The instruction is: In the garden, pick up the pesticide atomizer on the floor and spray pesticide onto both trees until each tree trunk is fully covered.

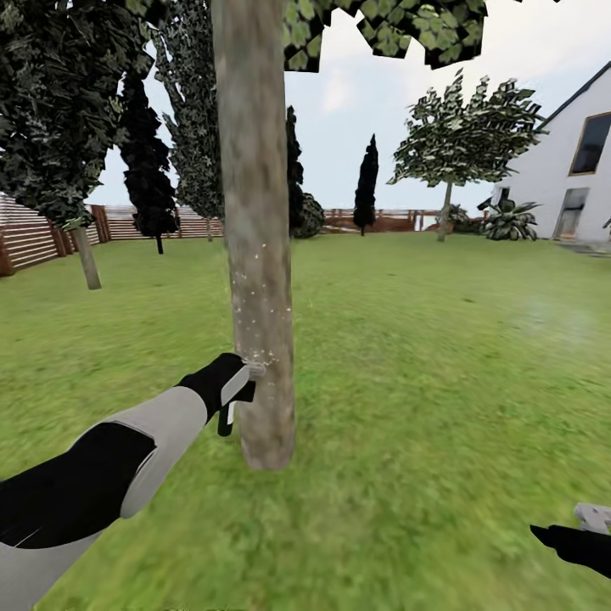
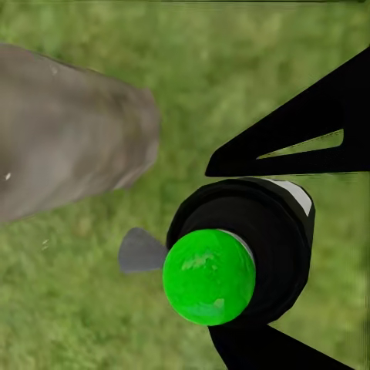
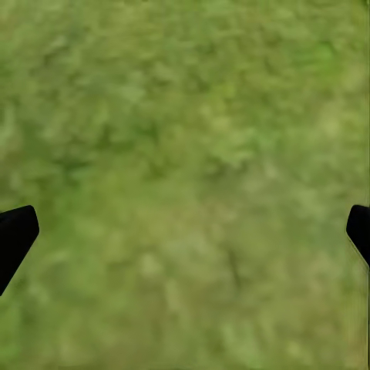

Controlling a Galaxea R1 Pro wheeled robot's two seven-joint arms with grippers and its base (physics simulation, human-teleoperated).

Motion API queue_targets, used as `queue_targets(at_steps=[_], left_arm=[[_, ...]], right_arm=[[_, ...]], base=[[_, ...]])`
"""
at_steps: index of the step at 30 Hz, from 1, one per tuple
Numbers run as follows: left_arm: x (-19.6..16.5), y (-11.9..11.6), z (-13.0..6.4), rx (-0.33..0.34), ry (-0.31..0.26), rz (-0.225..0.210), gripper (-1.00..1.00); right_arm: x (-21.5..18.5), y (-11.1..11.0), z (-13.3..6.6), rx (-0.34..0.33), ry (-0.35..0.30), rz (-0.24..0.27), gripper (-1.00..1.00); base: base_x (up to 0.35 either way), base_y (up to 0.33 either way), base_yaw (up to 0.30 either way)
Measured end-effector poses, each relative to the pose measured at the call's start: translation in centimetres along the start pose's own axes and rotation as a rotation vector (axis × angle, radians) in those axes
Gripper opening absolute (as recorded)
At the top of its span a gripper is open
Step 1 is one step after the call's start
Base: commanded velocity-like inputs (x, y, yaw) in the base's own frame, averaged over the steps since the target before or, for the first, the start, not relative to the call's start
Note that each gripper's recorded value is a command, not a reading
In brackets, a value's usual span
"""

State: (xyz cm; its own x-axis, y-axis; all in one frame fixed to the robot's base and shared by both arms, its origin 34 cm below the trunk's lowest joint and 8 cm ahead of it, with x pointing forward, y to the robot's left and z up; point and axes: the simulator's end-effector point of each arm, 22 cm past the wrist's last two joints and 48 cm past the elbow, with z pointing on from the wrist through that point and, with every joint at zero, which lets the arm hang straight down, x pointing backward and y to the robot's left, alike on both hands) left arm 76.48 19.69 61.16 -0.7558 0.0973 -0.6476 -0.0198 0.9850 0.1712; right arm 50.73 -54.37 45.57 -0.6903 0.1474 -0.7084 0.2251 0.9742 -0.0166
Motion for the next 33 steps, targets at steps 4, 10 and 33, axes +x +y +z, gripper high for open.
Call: queue_targets(at_steps=[4,10,33], left_arm=[[0.0,0.0,0.0,0.0,0.0,0.001,-1.0],[0.0,-0.1,0.0,0.0,0.0,0.0,-1.0],[-5.8,-1.5,-4.1,0.039,-0.101,0.016,-1.0]], right_arm=[[0.0,0.0,0.0,0.0,0.0,0.0,1.0],[0.0,0.0,0.0,0.0,0.0,0.0,1.0],[0.0,0.0,0.0,0.0,-0.001,0.001,1.0]], base=[[0.002,-0.328,0.036],[0.0,-0.335,0.001],[0.0,-0.258,0.15]])
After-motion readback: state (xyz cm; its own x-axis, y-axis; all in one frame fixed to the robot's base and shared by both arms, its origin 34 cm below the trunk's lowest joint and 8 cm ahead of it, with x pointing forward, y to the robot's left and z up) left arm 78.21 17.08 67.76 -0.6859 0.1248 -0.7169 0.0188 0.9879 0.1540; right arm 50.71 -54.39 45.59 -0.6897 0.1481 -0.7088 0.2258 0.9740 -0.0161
